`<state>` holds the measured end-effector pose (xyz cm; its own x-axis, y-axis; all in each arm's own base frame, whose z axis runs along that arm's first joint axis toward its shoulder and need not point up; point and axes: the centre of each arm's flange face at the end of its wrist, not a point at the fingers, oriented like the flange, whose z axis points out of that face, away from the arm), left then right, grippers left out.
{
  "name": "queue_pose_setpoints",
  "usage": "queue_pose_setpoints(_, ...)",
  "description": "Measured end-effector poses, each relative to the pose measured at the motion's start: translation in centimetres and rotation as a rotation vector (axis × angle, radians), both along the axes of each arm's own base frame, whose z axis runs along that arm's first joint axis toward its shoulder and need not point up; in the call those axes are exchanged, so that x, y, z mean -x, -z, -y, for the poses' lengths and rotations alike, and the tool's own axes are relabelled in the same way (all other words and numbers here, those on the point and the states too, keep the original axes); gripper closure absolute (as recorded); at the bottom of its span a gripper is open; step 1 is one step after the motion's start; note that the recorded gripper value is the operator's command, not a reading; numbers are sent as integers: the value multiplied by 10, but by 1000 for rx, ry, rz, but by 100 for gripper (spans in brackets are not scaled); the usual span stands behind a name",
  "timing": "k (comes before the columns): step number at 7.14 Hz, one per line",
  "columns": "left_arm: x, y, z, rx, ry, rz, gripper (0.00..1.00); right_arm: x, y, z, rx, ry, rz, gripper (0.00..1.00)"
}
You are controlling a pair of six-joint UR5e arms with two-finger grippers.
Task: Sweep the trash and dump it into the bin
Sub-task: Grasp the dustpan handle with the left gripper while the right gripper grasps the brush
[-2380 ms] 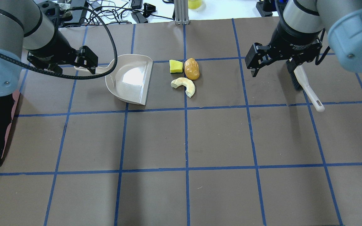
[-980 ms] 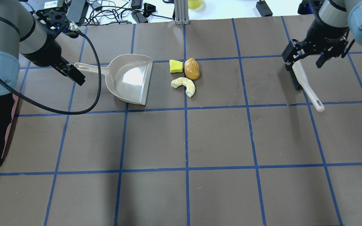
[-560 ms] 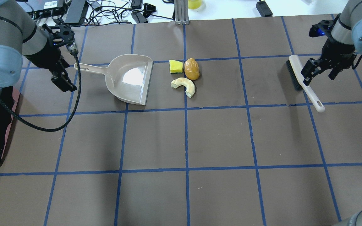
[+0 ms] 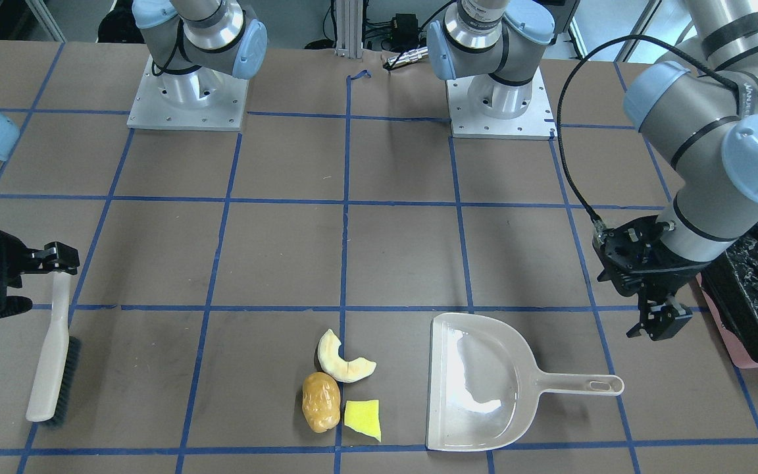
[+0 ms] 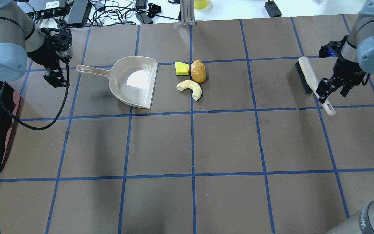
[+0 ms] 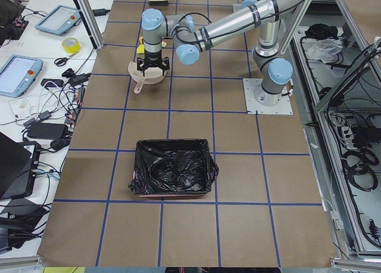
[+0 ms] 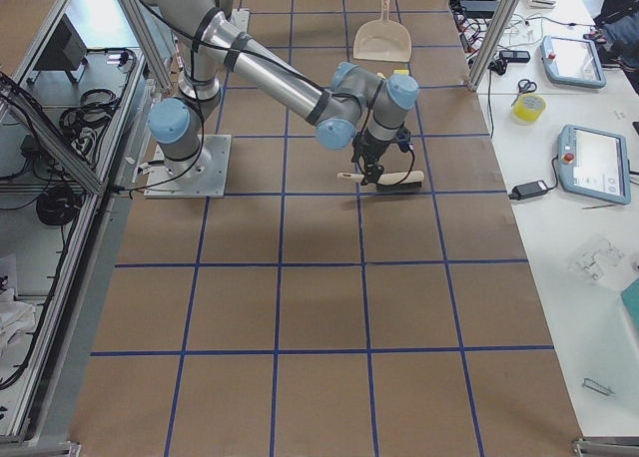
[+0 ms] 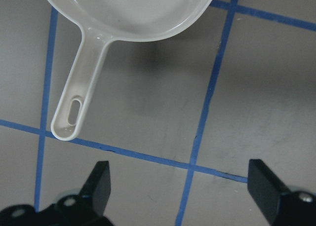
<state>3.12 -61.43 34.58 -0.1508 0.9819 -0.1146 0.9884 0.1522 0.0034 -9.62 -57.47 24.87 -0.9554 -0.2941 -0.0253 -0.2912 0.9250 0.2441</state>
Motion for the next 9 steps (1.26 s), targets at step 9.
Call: queue_pose_setpoints(9,16,92,85,-109,158,53,0,4,22,-14,22,42,20,33)
